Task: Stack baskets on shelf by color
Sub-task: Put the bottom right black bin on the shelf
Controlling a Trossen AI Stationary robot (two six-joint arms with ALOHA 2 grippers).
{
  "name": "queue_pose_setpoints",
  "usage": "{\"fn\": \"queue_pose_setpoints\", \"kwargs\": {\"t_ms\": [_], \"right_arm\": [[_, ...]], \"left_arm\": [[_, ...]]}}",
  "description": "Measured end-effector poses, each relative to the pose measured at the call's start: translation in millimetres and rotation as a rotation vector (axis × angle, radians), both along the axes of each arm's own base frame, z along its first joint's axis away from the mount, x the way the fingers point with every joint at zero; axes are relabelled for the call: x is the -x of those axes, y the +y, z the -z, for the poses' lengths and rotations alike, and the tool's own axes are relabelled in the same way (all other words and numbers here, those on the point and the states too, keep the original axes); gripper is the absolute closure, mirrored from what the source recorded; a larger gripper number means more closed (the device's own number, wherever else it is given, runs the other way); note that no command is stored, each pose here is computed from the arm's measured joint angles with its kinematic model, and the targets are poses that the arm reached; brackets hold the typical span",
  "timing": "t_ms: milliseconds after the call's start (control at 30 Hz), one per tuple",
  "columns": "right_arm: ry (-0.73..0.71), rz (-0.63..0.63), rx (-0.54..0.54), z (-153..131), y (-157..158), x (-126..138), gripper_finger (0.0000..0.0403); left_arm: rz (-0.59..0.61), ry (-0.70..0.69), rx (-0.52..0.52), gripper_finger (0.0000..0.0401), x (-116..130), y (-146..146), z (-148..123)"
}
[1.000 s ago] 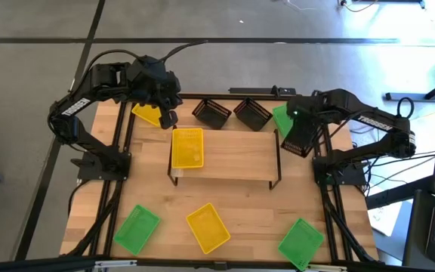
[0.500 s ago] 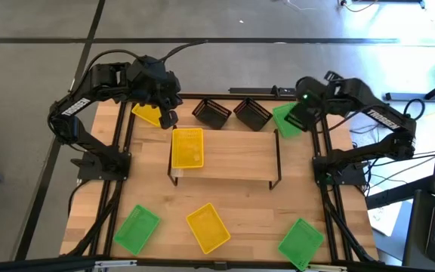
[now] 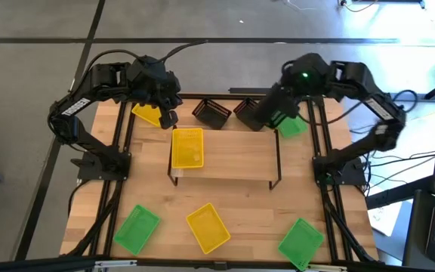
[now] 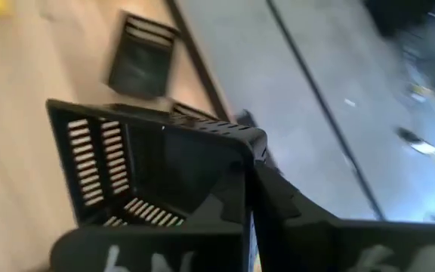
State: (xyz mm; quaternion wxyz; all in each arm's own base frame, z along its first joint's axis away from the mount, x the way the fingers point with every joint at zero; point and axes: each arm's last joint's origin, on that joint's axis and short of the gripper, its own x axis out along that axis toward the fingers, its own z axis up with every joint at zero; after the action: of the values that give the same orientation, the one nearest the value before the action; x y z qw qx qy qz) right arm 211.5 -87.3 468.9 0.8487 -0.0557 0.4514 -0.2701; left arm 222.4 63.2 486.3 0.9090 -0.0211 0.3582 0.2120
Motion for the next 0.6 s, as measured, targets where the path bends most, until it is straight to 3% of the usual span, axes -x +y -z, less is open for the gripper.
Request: {"fn": "queue_pose_setpoints", "kwargs": {"t_ms": [300, 600], "right_arm": [[-0.052, -0.347, -0.215, 0.8, 0.1, -65.4, 0.0403], [-0.006, -0.538, -0.375, 30.2, 6.1, -112.8, 0.0403]], "left_arm": [[0.000, 0.000, 0.000, 0.0374, 0.0, 0.0, 0.0], [0.040, -0.008, 0.035, 0.0374, -0.6, -1.5, 0.3]]}}
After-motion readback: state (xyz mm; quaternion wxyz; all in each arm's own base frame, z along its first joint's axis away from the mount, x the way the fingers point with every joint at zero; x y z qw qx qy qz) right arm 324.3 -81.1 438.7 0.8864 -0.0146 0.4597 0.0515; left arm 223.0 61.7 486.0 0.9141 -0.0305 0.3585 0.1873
